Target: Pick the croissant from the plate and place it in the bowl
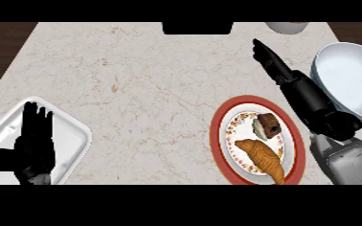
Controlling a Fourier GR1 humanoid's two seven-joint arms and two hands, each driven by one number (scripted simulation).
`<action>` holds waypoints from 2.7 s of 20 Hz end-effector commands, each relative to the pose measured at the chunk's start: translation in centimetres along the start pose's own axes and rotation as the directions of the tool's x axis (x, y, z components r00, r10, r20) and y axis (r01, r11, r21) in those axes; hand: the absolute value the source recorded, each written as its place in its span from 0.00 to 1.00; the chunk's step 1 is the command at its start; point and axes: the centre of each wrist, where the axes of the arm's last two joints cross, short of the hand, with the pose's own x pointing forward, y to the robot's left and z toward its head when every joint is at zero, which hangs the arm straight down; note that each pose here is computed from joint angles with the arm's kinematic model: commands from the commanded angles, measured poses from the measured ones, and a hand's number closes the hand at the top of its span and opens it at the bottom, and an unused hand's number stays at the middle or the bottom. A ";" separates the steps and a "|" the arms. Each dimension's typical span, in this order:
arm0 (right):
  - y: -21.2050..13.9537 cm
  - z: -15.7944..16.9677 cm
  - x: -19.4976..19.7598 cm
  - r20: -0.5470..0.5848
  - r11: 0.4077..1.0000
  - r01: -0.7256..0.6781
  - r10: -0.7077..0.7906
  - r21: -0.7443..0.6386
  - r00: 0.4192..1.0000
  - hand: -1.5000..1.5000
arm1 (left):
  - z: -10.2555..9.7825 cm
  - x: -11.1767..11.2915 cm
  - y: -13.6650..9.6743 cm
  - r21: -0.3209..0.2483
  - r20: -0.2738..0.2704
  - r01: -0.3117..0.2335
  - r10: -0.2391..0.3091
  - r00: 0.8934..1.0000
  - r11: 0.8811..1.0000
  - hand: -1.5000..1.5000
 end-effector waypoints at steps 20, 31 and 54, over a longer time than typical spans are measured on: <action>-6.5 12.9 -1.3 -0.183 0.880 -0.453 0.474 0.146 0.861 0.00 | 1.9 3.1 -10.5 -0.712 -0.029 0.028 -0.070 0.997 0.701 0.50; -2.5 9.1 5.1 -0.440 0.799 -0.444 0.596 0.405 0.672 0.00 | 1.7 3.2 -11.1 -0.745 -0.034 0.035 -0.091 0.995 0.666 0.50; 1.0 5.6 -0.4 -0.558 0.718 -0.315 0.687 0.621 0.466 0.00 | 1.1 2.1 -11.2 -0.738 -0.039 0.028 -0.084 0.996 0.674 0.50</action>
